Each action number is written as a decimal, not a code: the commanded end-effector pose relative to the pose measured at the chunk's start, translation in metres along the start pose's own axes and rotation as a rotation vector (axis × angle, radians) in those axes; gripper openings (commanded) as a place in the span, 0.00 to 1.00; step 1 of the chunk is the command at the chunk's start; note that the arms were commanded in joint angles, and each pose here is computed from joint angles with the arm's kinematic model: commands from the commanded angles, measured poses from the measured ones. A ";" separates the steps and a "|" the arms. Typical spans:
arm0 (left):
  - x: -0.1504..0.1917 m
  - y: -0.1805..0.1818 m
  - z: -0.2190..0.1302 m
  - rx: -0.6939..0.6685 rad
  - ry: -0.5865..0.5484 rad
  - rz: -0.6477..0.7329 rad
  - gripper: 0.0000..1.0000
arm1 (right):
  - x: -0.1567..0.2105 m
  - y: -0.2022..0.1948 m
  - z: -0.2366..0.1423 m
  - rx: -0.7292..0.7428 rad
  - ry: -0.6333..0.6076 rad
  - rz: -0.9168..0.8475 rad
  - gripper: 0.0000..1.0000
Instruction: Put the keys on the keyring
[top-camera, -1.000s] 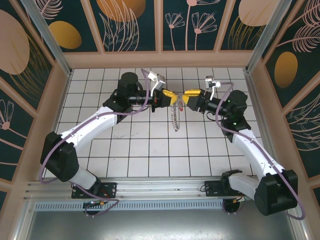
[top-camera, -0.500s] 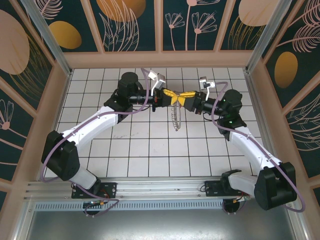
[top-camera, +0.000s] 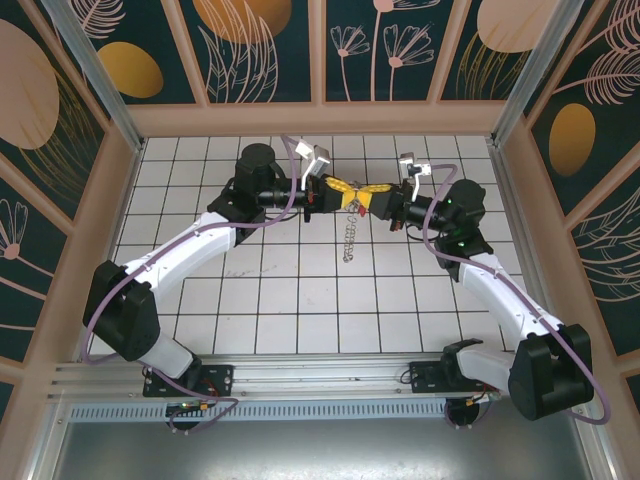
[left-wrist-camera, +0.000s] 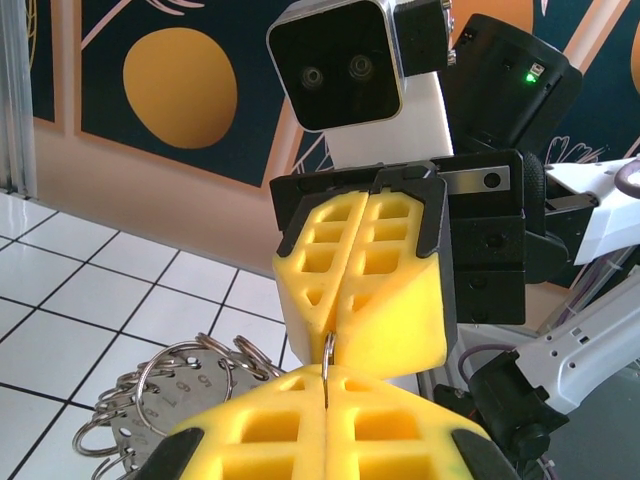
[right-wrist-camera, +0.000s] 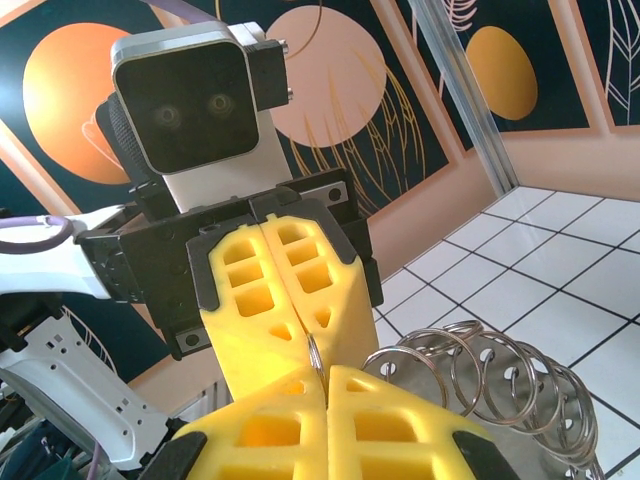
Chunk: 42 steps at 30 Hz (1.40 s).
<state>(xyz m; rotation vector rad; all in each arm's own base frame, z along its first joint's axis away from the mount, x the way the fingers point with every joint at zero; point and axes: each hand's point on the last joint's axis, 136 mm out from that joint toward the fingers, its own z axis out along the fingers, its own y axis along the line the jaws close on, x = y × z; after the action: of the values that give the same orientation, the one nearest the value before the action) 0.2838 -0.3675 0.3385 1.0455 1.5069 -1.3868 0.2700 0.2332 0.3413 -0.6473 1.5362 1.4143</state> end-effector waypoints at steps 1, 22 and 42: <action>-0.012 0.003 0.002 -0.017 -0.033 0.045 0.00 | -0.008 0.005 0.002 0.005 -0.007 -0.046 0.00; -0.023 0.060 -0.043 -0.355 0.186 0.234 0.61 | -0.014 -0.070 0.025 0.106 0.390 -0.157 0.00; -0.006 0.061 -0.022 -0.119 0.282 0.131 0.54 | -0.020 -0.037 0.027 -0.051 0.340 -0.157 0.00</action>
<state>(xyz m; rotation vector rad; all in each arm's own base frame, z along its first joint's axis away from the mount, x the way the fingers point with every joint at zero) 0.3518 -0.3396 0.3244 1.2334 1.6866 -0.9968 0.3338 0.2479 0.3137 -1.0101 1.7987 1.2564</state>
